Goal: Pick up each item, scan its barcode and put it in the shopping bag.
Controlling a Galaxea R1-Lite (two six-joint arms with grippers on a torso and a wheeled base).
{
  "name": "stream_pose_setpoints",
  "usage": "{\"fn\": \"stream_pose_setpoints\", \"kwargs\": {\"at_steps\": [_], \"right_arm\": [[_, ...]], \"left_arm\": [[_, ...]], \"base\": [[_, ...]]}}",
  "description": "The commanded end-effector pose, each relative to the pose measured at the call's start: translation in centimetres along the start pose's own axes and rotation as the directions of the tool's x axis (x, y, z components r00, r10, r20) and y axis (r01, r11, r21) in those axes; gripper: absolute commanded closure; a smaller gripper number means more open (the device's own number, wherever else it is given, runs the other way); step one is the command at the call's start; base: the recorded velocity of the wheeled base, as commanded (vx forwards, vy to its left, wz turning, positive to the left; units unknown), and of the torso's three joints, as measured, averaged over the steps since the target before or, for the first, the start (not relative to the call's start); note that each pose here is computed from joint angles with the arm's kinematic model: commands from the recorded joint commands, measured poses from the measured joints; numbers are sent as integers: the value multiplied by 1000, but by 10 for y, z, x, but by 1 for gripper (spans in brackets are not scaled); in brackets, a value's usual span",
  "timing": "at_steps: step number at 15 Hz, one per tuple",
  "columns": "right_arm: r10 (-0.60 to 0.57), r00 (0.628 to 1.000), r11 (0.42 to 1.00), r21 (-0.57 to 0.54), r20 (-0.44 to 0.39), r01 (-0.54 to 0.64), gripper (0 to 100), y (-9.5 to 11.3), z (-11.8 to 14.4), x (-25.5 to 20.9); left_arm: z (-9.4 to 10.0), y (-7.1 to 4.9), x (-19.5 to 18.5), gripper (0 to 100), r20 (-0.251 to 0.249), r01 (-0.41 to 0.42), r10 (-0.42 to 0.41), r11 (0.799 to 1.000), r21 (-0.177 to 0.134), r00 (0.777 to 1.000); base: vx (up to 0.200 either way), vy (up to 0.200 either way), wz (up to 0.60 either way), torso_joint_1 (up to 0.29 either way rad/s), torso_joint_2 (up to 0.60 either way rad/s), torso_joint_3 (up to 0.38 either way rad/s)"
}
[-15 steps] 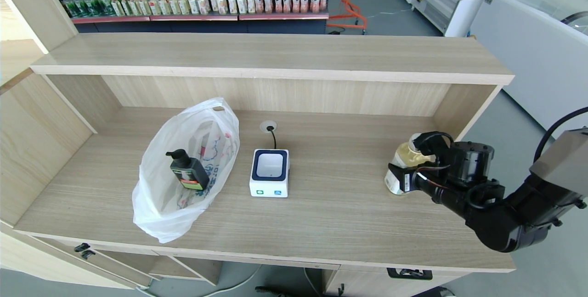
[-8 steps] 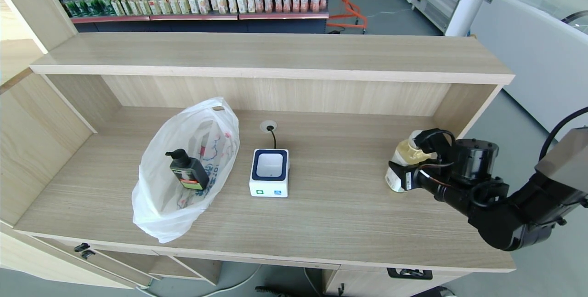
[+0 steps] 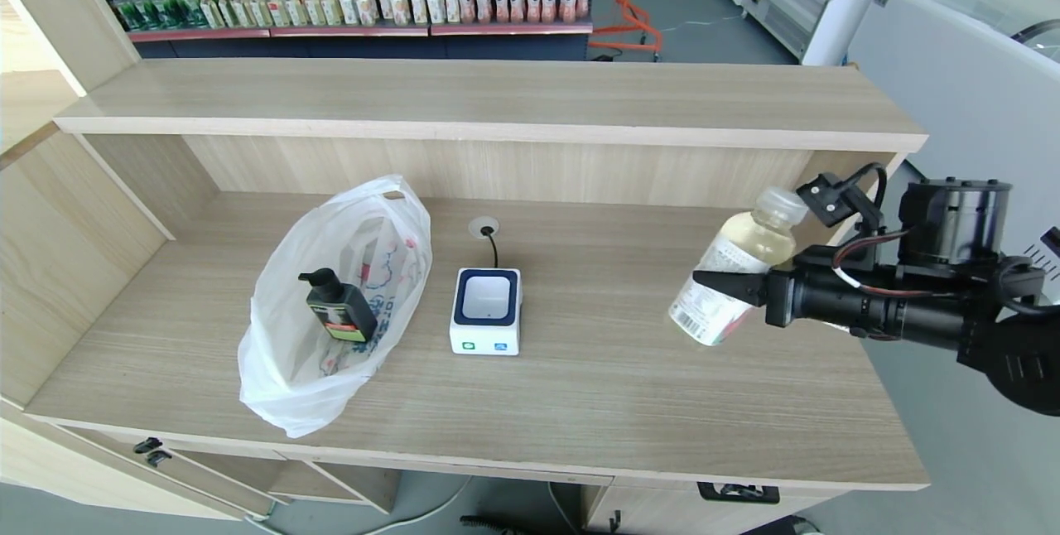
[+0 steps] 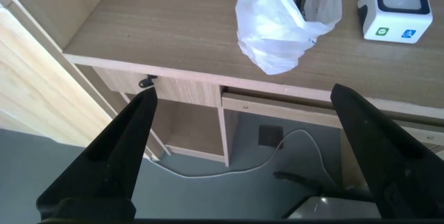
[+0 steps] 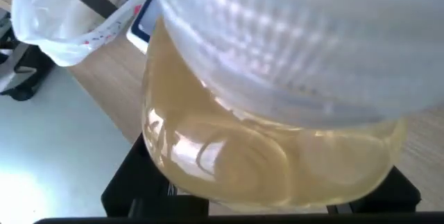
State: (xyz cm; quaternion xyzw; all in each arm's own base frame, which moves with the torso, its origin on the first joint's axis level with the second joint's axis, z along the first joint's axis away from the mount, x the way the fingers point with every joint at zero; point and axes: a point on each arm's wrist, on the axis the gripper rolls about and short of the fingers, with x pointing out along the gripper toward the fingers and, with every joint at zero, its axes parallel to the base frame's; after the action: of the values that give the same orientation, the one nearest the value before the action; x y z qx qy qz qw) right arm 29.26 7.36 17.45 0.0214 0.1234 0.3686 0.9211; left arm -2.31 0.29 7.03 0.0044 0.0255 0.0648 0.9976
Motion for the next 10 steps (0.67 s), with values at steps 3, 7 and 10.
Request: {"fn": "stream_pose_setpoints", "kwargs": {"at_steps": [3, 7, 10], "right_arm": [[254, 964, 967, 14, 78, -256, 100, 61, 31, -12], [375, 927, 926, 51, 16, -375, 100, 96, 28, -4], [430, 902, 898, 84, 42, -432, 100, 114, 40, 0]], "left_arm": [[0, 0, 0, 0, 0, -1, 1, 1000, 1, 1000], [0, 0, 0, 0, 0, -1, 1, 1000, 1, 1000], [0, 0, 0, 0, 0, -1, 1, 1000, 1, 1000]], "base": [[0, 0, 0, 0, 0, 0], [0, 0, 0, 0, 0, 0], [0, 0, 0, 0, 0, 0]]}}
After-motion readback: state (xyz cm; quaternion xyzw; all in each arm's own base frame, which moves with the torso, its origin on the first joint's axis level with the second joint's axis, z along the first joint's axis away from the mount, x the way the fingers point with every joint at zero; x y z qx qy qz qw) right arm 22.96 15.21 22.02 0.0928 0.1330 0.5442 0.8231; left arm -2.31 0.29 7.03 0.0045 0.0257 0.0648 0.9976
